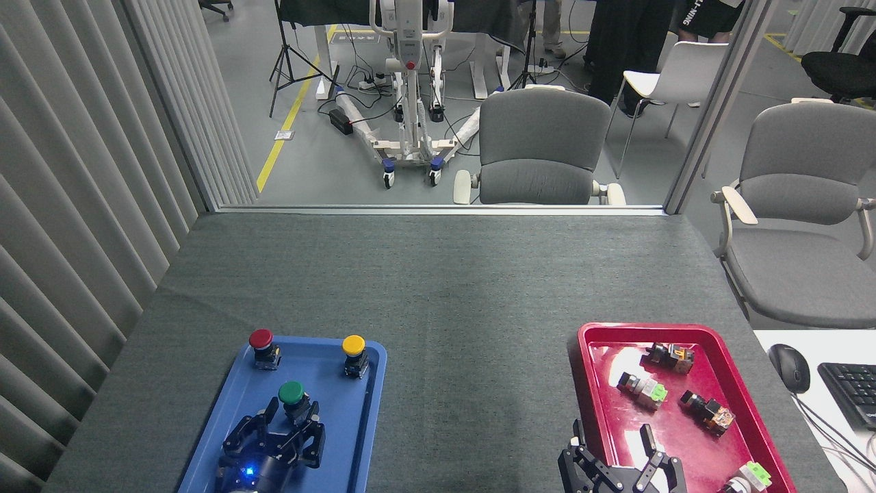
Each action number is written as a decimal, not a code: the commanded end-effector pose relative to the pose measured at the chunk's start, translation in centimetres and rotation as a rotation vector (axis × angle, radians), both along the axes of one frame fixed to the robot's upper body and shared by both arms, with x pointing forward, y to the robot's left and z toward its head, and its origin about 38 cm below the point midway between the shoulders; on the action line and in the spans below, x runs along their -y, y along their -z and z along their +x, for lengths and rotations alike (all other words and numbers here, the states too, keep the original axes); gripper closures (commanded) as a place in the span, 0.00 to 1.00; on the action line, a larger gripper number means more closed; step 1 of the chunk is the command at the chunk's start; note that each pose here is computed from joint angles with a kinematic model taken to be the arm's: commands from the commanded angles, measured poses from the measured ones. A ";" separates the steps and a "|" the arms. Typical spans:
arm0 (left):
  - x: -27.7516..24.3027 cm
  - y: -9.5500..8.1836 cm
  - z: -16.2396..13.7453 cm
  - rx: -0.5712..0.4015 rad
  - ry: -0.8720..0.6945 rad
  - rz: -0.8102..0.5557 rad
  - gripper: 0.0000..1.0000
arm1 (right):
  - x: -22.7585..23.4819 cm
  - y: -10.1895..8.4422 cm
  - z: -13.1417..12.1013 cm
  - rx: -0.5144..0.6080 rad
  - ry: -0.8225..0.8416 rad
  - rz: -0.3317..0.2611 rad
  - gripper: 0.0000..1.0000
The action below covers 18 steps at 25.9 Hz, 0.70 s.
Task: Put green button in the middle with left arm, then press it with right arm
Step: 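Move the left gripper over the green button and close on it, then lift the green button off the blue tray toward the table middle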
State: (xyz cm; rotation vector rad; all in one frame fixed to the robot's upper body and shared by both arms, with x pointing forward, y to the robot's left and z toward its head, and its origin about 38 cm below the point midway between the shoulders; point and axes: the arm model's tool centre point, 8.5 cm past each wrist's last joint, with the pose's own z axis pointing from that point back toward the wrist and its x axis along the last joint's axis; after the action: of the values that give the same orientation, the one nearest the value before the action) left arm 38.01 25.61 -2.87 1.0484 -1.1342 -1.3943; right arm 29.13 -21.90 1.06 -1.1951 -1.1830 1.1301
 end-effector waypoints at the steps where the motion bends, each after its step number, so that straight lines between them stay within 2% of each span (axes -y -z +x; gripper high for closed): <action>1: 0.2 0.0 -0.1 0.025 0.011 -0.007 0.76 | 0.0 0.0 0.0 -0.004 0.002 0.000 0.01; 4: 0.9 0.2 -0.2 0.021 0.081 0.038 0.97 | 0.0 0.1 0.0 -0.004 0.002 -0.001 0.01; 5: 0.9 0.1 -0.2 0.022 0.102 0.057 1.00 | 0.0 0.1 0.0 -0.004 0.002 -0.001 0.01; 9: 1.5 -0.9 -0.1 0.063 0.130 0.061 1.00 | 0.0 0.0 0.0 0.000 0.000 0.001 0.01; 12: 2.2 -3.3 -0.3 0.140 0.159 0.047 1.00 | 0.0 0.0 0.0 0.001 -0.001 0.002 0.01; 14: 3.3 -5.6 -0.5 0.207 0.203 0.028 1.00 | -0.1 0.0 0.0 0.003 -0.001 0.003 0.01; 16: 6.0 -7.2 -0.6 0.252 0.288 -0.013 1.00 | -0.2 0.0 0.0 0.001 -0.005 0.006 0.01; 18: 10.9 -7.1 -1.3 0.235 0.426 -0.065 1.00 | -0.2 0.0 0.0 0.001 -0.005 0.006 0.01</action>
State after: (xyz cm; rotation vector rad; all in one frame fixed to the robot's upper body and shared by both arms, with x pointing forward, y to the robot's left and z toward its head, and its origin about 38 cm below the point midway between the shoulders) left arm 37.45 19.61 3.10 1.0849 -1.4914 -1.5160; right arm 29.15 -21.77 1.03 -1.1903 -1.1879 1.1295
